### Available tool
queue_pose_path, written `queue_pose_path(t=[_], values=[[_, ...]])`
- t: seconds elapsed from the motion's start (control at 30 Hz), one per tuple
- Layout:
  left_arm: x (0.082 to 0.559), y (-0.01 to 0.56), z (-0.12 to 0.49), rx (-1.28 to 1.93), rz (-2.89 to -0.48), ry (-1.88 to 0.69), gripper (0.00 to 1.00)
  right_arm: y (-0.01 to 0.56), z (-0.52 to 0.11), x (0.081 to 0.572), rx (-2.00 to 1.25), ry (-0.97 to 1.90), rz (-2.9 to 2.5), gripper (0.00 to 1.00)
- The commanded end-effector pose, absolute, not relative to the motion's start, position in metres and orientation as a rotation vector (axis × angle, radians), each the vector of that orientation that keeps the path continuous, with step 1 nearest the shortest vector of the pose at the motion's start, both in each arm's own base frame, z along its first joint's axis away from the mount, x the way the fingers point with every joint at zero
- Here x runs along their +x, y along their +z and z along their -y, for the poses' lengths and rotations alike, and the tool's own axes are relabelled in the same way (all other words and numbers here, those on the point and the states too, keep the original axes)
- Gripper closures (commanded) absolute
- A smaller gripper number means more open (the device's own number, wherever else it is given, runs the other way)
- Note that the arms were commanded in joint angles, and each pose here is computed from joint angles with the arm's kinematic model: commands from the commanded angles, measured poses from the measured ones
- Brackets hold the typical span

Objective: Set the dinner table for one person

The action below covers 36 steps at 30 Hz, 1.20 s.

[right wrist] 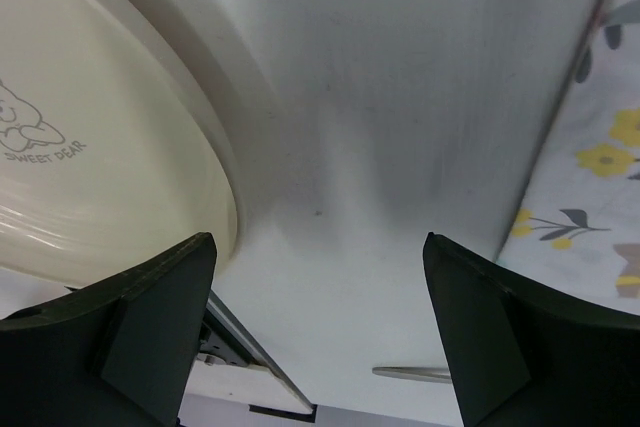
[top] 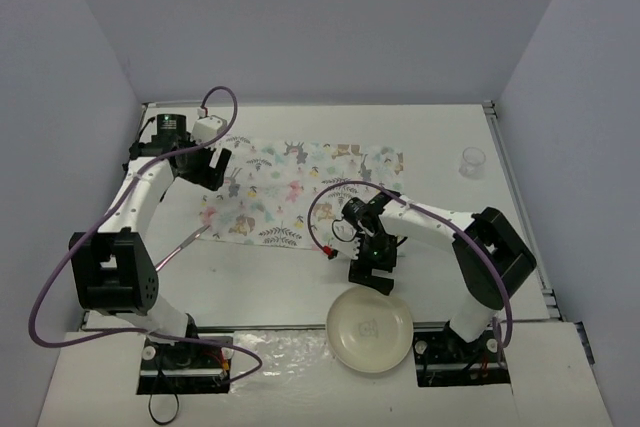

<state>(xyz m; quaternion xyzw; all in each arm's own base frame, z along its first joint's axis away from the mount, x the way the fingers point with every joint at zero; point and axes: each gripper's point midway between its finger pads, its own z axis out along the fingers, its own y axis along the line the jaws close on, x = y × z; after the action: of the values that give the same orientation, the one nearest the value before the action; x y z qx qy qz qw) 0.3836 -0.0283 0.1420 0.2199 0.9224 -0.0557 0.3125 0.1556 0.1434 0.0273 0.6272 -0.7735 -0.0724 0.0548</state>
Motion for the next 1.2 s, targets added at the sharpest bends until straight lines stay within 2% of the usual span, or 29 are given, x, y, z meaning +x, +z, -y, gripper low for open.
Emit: queue_pose_path(t=[0.0,0.2,0.3,0.37,0.43,0.5,0.63,0.8,0.97,1.17], values=[[0.38,0.161,0.025,0.573,-2.394,-0.133,0.2,0.022,-0.136,0.142,1.886,-0.227,2.254,0.18],[0.377,0.143,0.018,0.559,-2.426,-0.136,0.2,0.014,-0.138,0.133,1.899,-0.209,2.178,0.19],[0.379,0.14,0.016,0.56,-2.438,-0.127,0.2,0.007,-0.138,0.126,1.898,-0.185,2.131,0.29],[0.381,0.139,0.015,0.561,-2.442,-0.115,0.2,0.002,-0.137,0.122,1.888,-0.164,2.098,0.51],[0.381,0.135,0.013,0.559,-2.455,-0.11,0.2,-0.004,-0.134,0.12,1.872,-0.136,2.079,0.84],[0.381,0.129,0.012,0.562,-2.463,-0.11,0.2,-0.008,-0.135,0.126,1.862,-0.086,2.111,1.0],[0.38,0.125,0.011,0.55,-2.458,-0.111,0.2,0.01,-0.155,0.148,1.928,-0.073,2.249,1.0],[0.383,0.128,0.012,0.547,-2.45,-0.119,0.2,0.07,-0.177,0.193,2.074,0.034,2.465,1.0],[0.382,0.126,0.015,0.55,-2.454,-0.145,0.2,0.145,-0.199,0.225,2.189,-0.042,2.629,1.0],[0.384,0.124,0.012,0.542,-2.457,-0.13,0.2,0.216,-0.234,0.288,2.331,-0.146,2.876,1.0]])
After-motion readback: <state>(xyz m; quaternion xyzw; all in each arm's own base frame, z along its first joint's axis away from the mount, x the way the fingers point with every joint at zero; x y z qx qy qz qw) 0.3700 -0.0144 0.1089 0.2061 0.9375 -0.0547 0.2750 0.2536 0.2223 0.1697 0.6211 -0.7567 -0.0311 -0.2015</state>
